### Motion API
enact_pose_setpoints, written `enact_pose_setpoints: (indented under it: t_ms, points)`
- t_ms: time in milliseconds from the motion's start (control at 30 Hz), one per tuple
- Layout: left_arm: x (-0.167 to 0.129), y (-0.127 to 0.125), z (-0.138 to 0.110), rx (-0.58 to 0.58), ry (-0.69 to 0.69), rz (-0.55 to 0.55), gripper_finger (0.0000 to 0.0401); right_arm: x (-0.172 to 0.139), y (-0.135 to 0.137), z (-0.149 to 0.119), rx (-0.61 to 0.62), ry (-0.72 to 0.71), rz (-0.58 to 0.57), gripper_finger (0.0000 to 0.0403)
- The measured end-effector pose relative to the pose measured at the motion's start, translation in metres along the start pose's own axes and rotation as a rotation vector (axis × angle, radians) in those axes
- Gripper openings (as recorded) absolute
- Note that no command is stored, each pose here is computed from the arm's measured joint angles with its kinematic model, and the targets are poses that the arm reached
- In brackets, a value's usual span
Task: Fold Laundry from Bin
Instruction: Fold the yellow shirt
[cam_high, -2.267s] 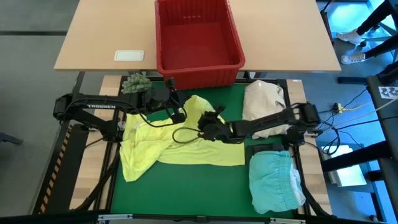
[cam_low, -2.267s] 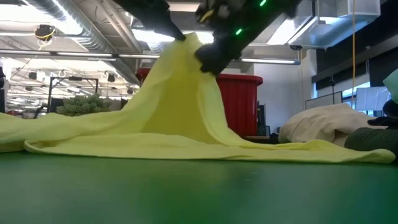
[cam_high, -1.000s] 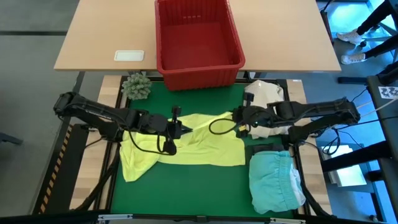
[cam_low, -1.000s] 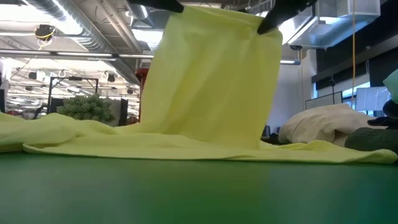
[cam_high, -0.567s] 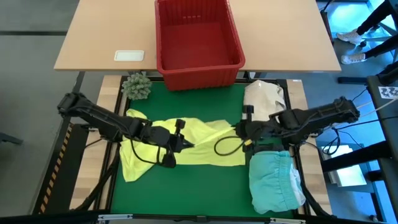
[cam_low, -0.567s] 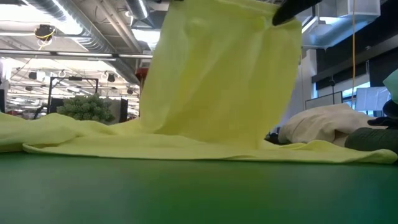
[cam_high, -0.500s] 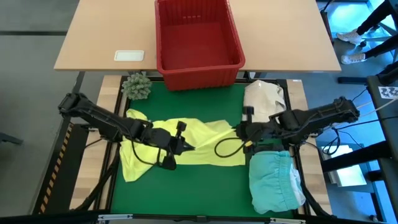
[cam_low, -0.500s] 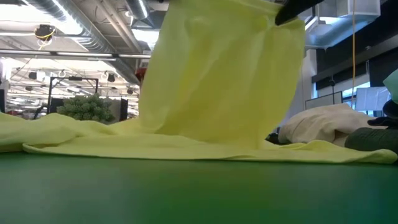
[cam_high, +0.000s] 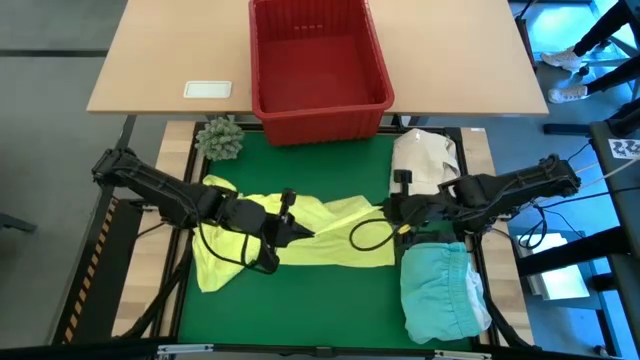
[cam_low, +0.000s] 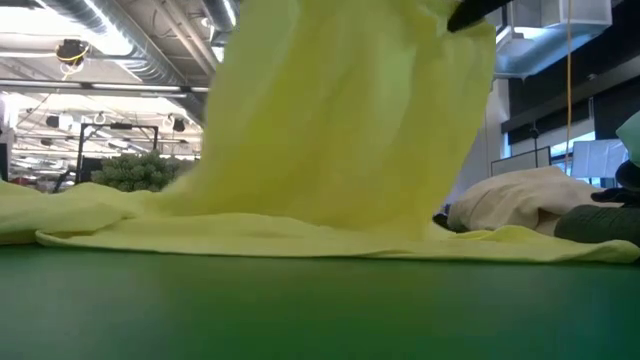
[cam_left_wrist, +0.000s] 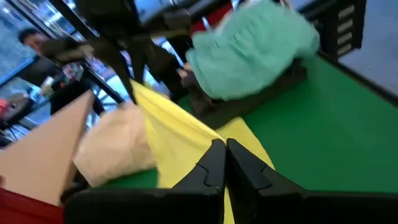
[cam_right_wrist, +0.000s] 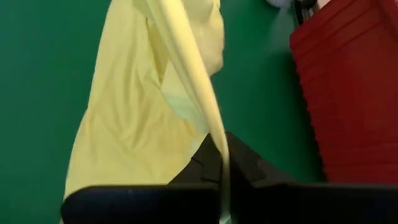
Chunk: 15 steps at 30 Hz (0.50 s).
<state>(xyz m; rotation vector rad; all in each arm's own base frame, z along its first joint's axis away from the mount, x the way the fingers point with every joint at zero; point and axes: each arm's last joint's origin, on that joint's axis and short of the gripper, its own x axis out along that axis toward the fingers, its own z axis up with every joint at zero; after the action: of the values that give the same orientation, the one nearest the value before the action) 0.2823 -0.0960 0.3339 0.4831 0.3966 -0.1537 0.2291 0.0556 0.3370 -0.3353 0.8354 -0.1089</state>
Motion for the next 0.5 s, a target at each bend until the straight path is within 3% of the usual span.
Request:
enact_pose_setpoints:
  t_ms: [167, 500]
  points:
    - [-0.01, 0.006, 0.021, -0.034, -0.039, -0.052, 0.0, -0.017, -0.007, -0.002, 0.031, -0.07, 0.027, 0.0]
    - [0.022, -0.022, 0.011, -0.153, 0.057, -0.226, 0.0, -0.018, -0.003, -0.005, 0.042, -0.05, 0.16, 0.0]
